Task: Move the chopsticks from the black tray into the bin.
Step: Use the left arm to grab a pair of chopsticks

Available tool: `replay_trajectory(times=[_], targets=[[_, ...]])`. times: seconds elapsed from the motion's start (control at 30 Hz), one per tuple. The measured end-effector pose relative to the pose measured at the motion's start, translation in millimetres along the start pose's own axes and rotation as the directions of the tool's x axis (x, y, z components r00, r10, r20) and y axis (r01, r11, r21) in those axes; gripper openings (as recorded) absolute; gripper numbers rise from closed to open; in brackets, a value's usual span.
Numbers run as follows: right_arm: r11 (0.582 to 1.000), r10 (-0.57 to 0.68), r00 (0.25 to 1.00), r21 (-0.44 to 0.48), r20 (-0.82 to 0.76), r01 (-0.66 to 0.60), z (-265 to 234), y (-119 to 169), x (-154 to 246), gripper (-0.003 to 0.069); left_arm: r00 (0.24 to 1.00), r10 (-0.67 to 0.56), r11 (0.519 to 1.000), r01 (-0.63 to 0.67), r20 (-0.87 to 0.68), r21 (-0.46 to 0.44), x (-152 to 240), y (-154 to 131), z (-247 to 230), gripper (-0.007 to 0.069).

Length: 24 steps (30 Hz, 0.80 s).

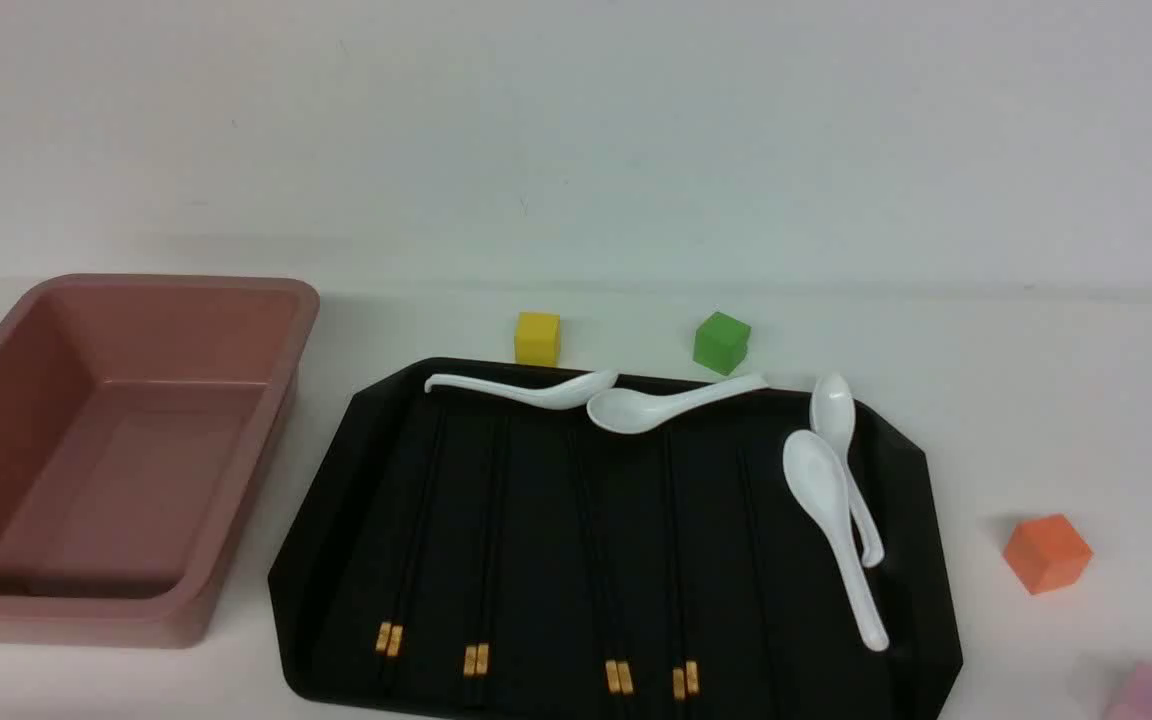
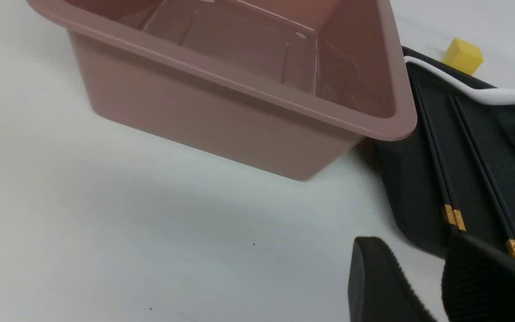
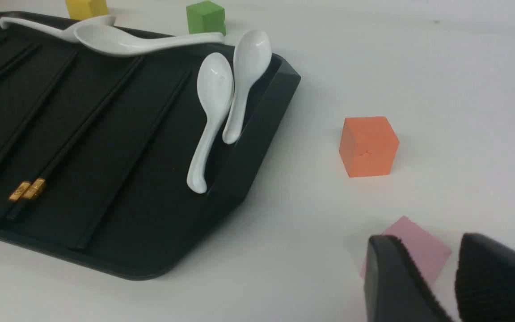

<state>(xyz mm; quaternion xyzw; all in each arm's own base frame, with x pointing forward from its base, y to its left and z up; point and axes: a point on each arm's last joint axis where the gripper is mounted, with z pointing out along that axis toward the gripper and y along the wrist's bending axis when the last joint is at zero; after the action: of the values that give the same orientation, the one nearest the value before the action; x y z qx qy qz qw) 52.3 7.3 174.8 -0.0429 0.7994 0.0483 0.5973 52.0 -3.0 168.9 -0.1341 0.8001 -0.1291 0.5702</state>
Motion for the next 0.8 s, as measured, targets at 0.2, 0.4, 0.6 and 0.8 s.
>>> replay_trajectory(times=[0.2, 0.4, 0.6, 0.8], targets=[[1.000, 0.000, 1.000, 0.000, 0.000, 0.000, 0.0, 0.0, 0.0, 0.0240, 1.000, 0.000, 1.000, 0.000, 0.000, 0.000, 0.0, 0.0, 0.0, 0.0238], [1.000, 0.000, 1.000, 0.000, 0.000, 0.000, 0.0, 0.0, 0.0, 0.0240, 1.000, 0.000, 1.000, 0.000, 0.000, 0.000, 0.0, 0.0, 0.0, 0.0238], [1.000, 0.000, 1.000, 0.000, 0.000, 0.000, 0.0, 0.0, 0.0, 0.0240, 1.000, 0.027, 1.000, -0.027, 0.004, -0.011, -0.4, 0.9, 0.0, 0.0238], [1.000, 0.000, 1.000, 0.000, 0.000, 0.000, 0.0, 0.0, 0.0, 0.0240, 0.999, 0.039, 0.999, -0.038, 0.006, -0.015, -0.6, 1.3, 0.0, 0.0238]])
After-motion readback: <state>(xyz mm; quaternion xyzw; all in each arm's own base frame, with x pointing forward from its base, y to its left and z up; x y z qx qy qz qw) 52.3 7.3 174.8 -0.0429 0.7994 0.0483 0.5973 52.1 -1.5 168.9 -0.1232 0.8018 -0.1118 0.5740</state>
